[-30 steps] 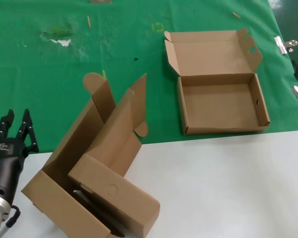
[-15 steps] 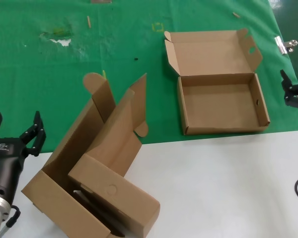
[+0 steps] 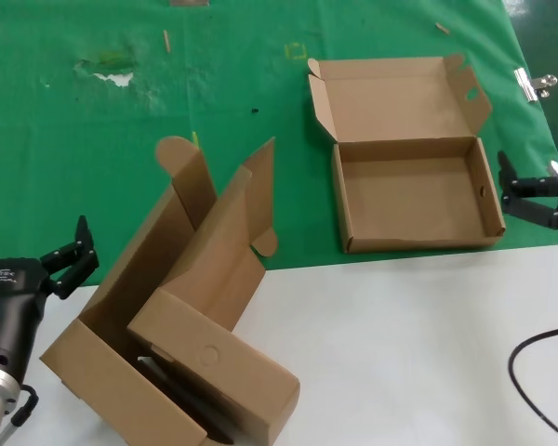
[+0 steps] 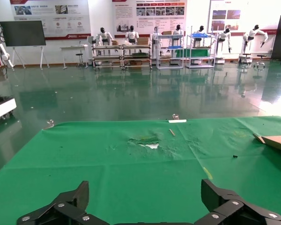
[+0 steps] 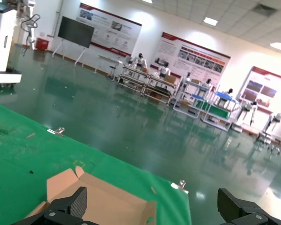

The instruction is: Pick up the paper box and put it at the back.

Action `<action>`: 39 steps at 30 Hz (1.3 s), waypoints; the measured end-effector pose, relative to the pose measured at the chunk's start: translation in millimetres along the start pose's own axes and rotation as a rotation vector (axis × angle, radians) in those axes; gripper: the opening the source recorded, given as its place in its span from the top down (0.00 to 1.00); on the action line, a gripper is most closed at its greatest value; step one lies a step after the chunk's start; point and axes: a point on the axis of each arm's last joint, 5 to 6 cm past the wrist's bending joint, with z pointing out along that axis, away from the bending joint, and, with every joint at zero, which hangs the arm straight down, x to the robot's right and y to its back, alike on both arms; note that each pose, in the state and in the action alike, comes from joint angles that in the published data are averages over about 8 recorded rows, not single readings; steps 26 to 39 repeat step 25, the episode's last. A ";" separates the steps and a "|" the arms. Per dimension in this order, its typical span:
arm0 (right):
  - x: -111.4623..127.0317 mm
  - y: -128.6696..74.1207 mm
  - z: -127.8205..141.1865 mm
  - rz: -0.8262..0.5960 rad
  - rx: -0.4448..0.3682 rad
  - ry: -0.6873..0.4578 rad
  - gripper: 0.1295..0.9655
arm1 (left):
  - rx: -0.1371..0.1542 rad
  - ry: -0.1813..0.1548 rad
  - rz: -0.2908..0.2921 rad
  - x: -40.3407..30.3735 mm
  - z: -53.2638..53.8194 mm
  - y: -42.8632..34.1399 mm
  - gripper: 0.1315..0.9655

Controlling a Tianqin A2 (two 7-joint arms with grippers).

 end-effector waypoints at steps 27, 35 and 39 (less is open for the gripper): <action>-67.9 31.2 13.2 0.249 -0.081 0.034 0.00 | 0.000 0.000 0.000 0.0 0.0 0.0 0.01; -67.9 31.2 13.2 0.249 -0.081 0.034 0.00 | 0.000 0.000 0.000 0.0 0.0 0.0 0.01; -67.9 31.2 13.2 0.249 -0.081 0.034 0.00 | 0.000 0.000 0.000 0.0 0.0 0.0 0.01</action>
